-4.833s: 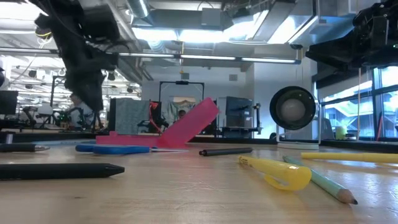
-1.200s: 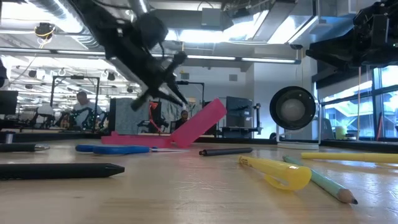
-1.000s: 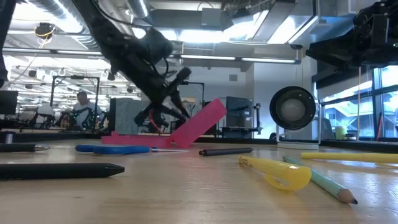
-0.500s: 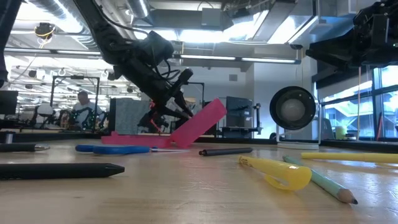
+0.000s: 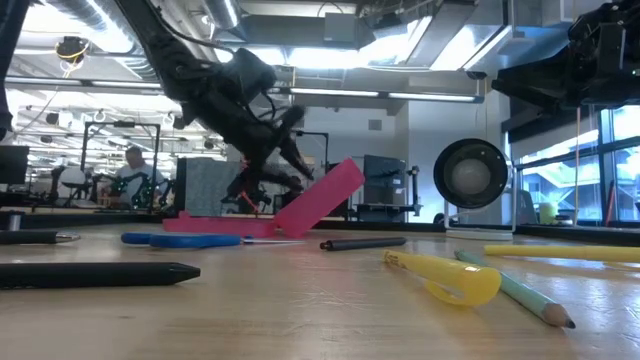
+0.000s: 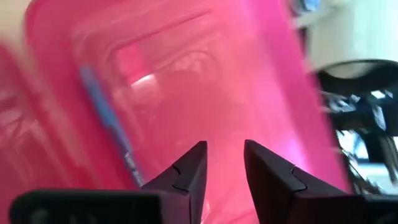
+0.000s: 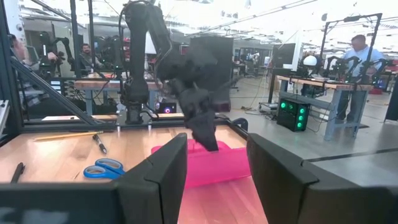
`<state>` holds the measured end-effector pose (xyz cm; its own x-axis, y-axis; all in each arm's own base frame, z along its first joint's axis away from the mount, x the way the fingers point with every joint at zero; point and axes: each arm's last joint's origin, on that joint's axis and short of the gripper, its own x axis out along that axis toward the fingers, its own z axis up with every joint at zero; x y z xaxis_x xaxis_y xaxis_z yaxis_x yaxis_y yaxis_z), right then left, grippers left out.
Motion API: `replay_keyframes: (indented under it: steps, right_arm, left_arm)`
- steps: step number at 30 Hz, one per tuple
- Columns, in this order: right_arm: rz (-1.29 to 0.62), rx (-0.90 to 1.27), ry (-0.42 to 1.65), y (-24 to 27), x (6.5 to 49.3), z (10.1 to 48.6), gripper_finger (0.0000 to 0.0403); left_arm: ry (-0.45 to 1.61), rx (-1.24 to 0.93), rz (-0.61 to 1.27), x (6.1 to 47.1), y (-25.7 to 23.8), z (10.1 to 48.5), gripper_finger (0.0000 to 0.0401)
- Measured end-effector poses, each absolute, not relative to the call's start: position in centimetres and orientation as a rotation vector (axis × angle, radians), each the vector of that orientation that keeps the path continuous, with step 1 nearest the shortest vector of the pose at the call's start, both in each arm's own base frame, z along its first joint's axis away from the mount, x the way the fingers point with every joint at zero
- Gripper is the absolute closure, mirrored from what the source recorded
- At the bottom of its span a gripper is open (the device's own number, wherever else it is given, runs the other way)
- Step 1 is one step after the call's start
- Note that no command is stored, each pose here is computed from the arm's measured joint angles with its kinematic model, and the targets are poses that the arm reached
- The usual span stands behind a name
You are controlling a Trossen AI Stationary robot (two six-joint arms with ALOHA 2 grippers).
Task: Pick & place school supplies into a supply box
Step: Put the black pen into the red supply box
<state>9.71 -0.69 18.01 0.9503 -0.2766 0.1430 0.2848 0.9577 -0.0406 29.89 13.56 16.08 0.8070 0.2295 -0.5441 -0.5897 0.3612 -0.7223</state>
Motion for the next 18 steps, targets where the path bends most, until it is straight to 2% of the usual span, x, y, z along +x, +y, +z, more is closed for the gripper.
replay_keyframes:
  steps: [9, 13, 18]
  right_arm:
    - [-0.285, -0.061, -0.135, -0.7, 9.7, 18.0, 0.0231]
    - [-0.285, -0.062, -0.135, -0.7, 9.7, 18.0, 0.0231]
    - [-0.285, -0.063, -0.135, -0.7, 9.7, 18.0, 0.0231]
  left_arm:
    - [0.416, -0.801, 0.388, 26.7, 11.8, 22.3, 0.0297]
    - [0.527, -0.667, 0.312, 25.0, 9.2, 23.9, 0.0297]
    - [0.788, -0.429, 0.121, 23.6, 4.6, 23.5, 0.0297]
